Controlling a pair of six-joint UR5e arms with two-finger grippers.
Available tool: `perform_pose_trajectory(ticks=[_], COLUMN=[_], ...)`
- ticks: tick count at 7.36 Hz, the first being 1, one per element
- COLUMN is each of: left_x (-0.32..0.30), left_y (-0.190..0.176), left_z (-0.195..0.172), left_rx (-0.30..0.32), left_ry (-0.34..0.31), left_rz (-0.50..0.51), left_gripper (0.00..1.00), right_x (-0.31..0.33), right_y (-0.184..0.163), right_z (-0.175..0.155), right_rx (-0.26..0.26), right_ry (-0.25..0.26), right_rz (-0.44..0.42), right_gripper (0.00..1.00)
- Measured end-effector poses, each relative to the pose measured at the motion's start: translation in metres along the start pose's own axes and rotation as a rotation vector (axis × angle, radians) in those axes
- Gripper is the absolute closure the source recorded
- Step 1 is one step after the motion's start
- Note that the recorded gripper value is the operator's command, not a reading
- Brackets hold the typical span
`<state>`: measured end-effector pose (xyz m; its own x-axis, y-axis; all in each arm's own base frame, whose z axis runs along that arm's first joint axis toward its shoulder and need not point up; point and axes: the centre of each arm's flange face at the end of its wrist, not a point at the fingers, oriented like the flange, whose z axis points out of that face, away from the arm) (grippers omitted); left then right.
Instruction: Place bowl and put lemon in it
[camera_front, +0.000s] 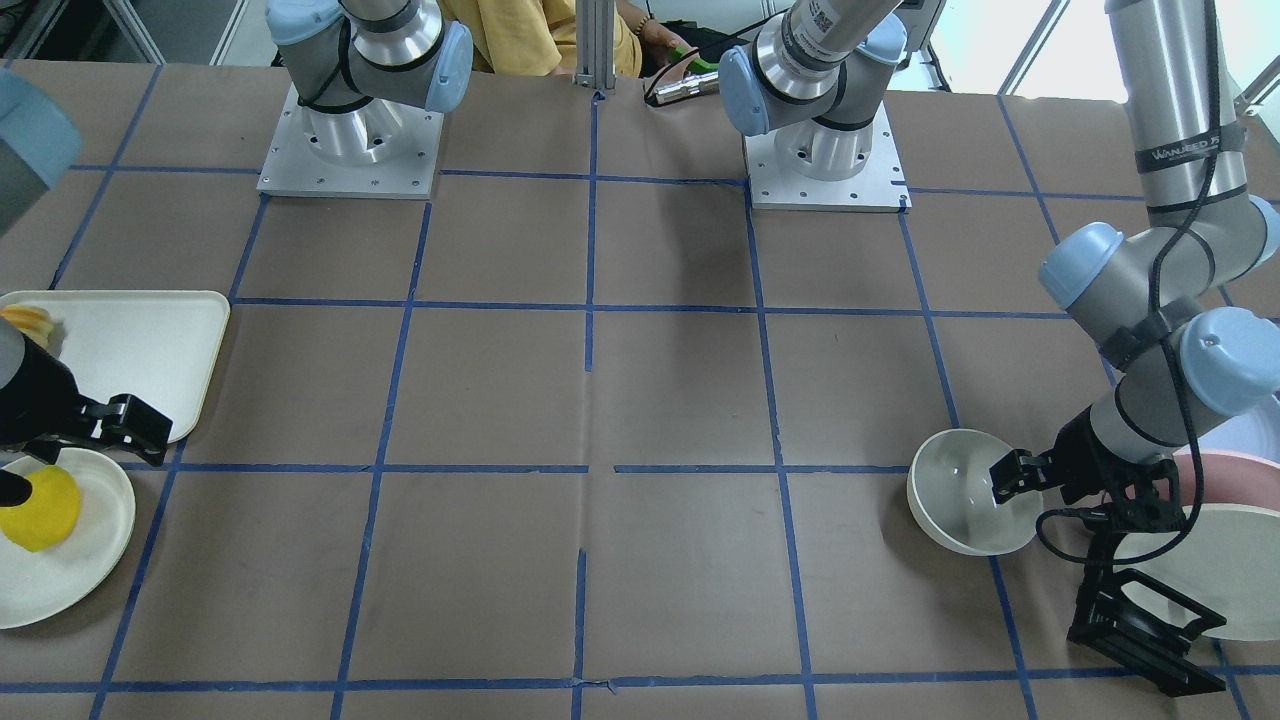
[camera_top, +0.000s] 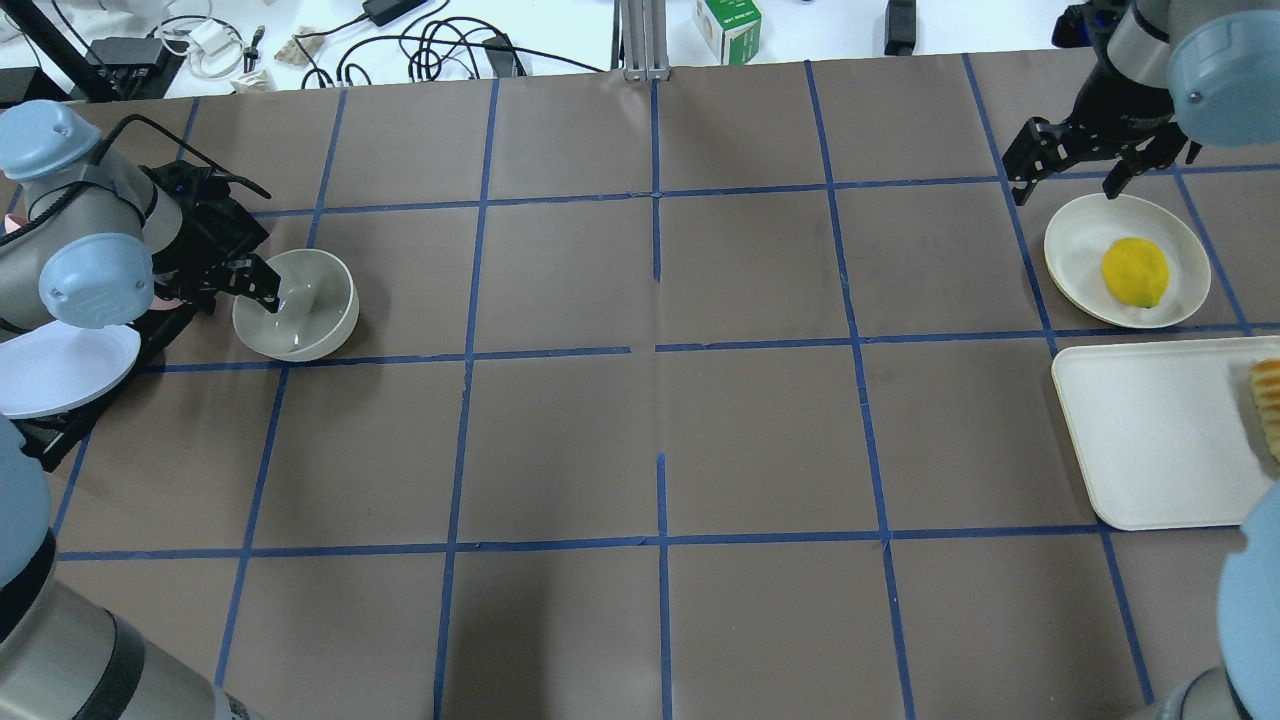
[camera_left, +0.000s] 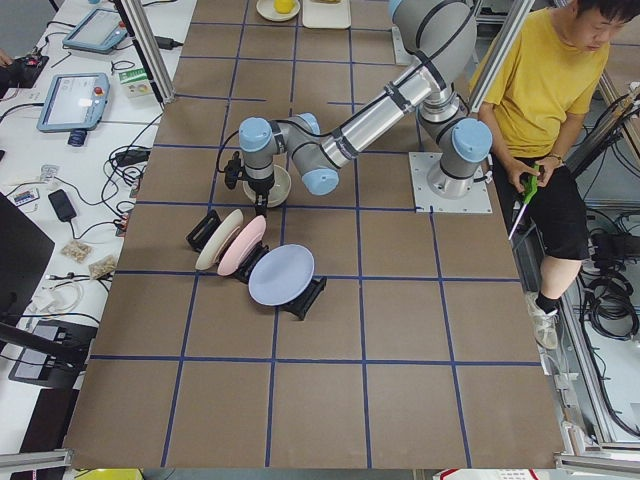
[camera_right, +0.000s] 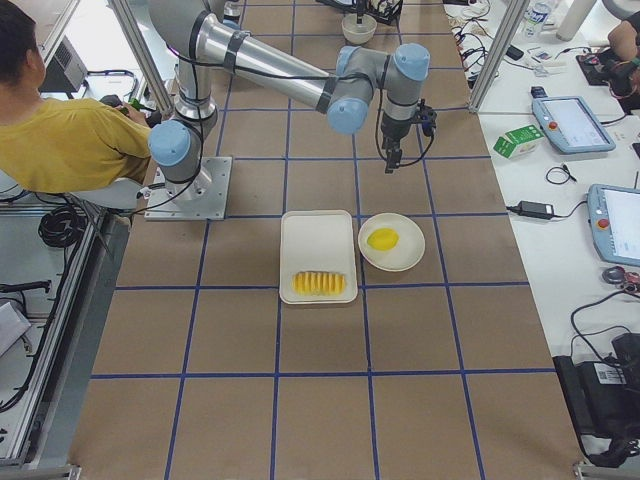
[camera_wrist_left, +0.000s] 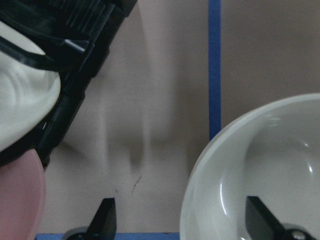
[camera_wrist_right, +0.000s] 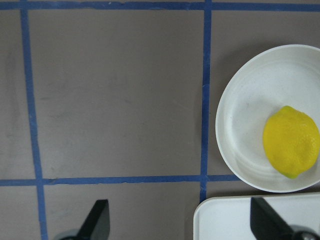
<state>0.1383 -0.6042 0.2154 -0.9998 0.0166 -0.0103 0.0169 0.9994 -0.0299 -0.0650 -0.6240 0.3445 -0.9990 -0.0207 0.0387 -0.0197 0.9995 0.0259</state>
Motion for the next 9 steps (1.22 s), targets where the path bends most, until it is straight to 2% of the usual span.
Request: perform_pose_trajectory(ticks=[1, 2, 4, 6, 8, 9], left_x=[0.000, 0.001, 0.003, 0.007, 0.051, 0.097], left_y=[0.000, 0.000, -0.001, 0.000, -0.007, -0.010], left_z=[0.001, 0.001, 0.000, -0.009, -0.041, -0.058], left_rx=[-0.003, -0.001, -0.001, -0.009, -0.020, -0.024], left_ry=[0.004, 0.011, 0.024, 0.031, 0.105, 0.148], left_rz=[-0.001, -0.003, -0.004, 0.001, 0.014, 0.027], left_gripper=[0.94, 1.00, 1.00, 1.00, 1.00, 1.00], right_x=[0.025, 0.047, 0.085, 0.118, 0.132, 0.137], right_y=[-0.004, -0.010, -0.022, -0.022, -0.023, -0.023], right_z=[0.018, 0.034, 0.064, 0.092, 0.107, 0.117], right_rx=[-0.017, -0.012, 0.037, 0.034, 0.039, 0.034], right_ry=[-0.008, -0.007, 0.023, 0.017, 0.023, 0.017], right_rz=[-0.042, -0.103, -0.206, -0.212, -0.217, -0.218], right_gripper=[0.00, 0.00, 0.00, 0.00, 0.00, 0.00])
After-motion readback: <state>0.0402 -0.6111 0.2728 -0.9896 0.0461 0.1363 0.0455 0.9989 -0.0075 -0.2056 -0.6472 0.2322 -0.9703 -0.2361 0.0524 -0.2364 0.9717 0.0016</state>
